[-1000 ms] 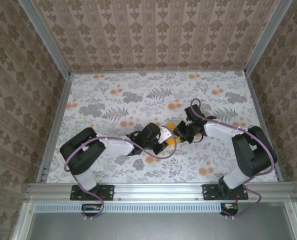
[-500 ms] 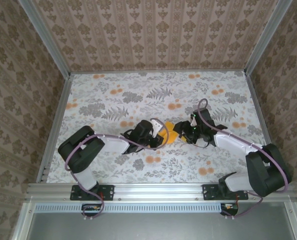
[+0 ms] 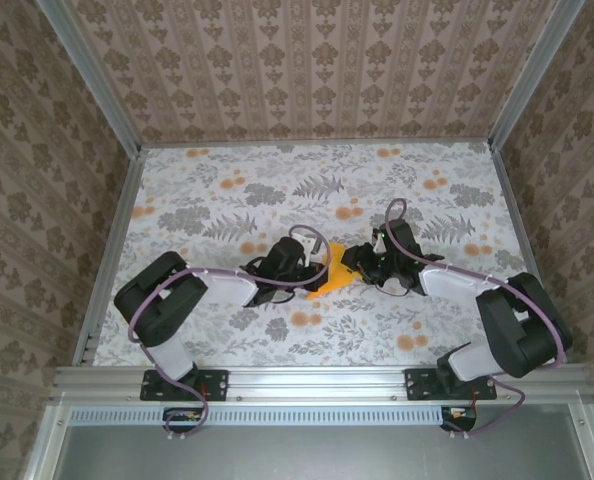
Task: Fold a paper plane with a square sheet of paper (pick it up from the middle)
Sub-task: Fourth fold the wing at the center of the table.
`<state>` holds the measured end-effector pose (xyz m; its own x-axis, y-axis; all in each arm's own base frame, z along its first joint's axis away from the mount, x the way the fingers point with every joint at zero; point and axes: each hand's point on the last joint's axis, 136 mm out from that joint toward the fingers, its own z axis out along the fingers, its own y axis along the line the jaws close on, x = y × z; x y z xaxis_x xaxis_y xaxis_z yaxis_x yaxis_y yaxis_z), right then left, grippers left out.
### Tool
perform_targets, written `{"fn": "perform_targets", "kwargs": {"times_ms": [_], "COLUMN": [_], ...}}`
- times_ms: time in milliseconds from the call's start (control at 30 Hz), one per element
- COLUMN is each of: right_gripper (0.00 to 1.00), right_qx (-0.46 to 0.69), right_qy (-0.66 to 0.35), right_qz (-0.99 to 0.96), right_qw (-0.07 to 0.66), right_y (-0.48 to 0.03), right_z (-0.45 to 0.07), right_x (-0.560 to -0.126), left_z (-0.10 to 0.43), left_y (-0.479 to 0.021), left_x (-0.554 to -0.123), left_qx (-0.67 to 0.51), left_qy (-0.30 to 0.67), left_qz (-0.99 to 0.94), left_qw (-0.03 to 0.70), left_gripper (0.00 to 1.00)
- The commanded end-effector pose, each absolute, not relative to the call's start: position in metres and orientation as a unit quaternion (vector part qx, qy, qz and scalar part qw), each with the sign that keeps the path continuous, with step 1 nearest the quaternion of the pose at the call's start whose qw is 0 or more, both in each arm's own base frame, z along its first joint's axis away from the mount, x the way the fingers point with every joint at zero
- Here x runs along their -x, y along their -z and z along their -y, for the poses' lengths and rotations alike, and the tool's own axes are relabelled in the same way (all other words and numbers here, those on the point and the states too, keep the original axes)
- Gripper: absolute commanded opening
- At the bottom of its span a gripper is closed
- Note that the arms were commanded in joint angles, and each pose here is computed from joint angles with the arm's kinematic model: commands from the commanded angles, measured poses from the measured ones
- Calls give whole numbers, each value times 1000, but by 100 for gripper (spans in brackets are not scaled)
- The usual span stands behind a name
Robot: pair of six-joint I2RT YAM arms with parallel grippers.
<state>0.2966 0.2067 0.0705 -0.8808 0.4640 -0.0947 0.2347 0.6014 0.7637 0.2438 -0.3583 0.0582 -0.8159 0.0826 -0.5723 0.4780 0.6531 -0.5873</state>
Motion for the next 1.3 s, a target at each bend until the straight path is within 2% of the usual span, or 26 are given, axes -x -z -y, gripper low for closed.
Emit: {"fn": "perform_targets", "kwargs": {"times_ms": [0, 233, 533, 900, 1000, 1267], "right_gripper": [39, 39, 45, 48, 48, 48], "right_qx": [-198, -188, -171, -176, -187, -210], "right_qy": [-408, -410, -422, -426, -412, -361], "right_qz": [-878, -880, -881, -880, -885, -904], "right_qw": [152, 149, 127, 113, 106, 89], "right_y": [-67, -55, -44, -35, -28, -11], "right_z": [-210, -212, -226, -233, -229, -215], "right_x": [-301, -301, -312, -320, -319, -312], "left_z": [364, 359, 357, 358, 357, 344], "left_y": [-82, -83, -76, -70, -68, -65], "left_x": [-253, -257, -257, -257, -257, -256], "left_qx": [-104, -61, -55, -57, -61, -92], "left_qy": [417, 436, 447, 452, 450, 446], "left_qz": [-867, -868, -869, -869, -870, -869], "left_qw": [252, 231, 205, 192, 190, 194], "left_gripper": [6, 5, 7, 9, 12, 33]}}
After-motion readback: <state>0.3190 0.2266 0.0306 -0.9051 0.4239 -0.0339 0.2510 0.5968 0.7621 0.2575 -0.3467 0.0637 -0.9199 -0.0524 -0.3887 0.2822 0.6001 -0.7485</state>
